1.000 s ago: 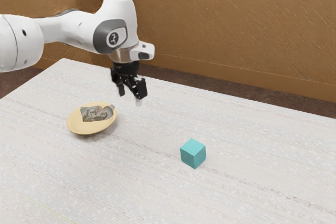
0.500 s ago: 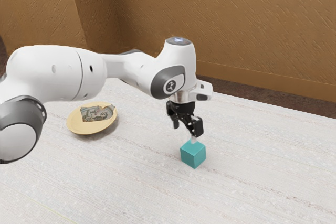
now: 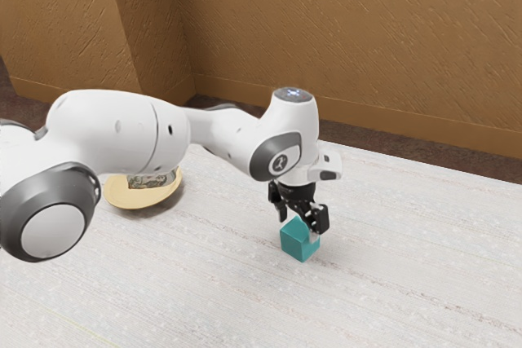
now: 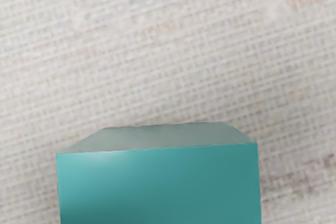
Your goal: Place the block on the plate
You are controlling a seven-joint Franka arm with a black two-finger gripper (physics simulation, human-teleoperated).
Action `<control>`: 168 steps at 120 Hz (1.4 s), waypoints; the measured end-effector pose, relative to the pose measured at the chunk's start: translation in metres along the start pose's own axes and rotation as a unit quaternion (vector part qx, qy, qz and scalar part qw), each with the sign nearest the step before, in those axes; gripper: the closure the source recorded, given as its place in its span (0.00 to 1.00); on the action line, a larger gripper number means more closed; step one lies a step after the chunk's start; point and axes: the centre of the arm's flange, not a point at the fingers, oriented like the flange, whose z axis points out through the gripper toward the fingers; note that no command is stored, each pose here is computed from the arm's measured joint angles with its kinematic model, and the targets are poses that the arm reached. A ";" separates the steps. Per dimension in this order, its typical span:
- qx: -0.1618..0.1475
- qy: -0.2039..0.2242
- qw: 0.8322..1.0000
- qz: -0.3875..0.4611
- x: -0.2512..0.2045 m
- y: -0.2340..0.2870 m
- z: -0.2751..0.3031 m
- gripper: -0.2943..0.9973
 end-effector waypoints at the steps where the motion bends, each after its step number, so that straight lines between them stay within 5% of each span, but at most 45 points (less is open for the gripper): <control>1: 0.000 0.000 1.000 -0.001 0.000 0.000 0.001 0.23; 48: 0.002 -0.007 1.000 -0.030 0.002 -0.005 0.025 0.23; 76: 0.003 -0.010 0.999 -0.039 0.002 -0.005 0.033 0.42; 106: 0.001 0.004 0.998 -0.056 0.003 -0.016 0.013 0.46; 151: -0.019 0.002 0.968 -0.252 -0.107 -0.247 -0.043 0.46; 168: -0.014 0.012 0.951 -0.309 -0.115 -0.323 -0.041 0.45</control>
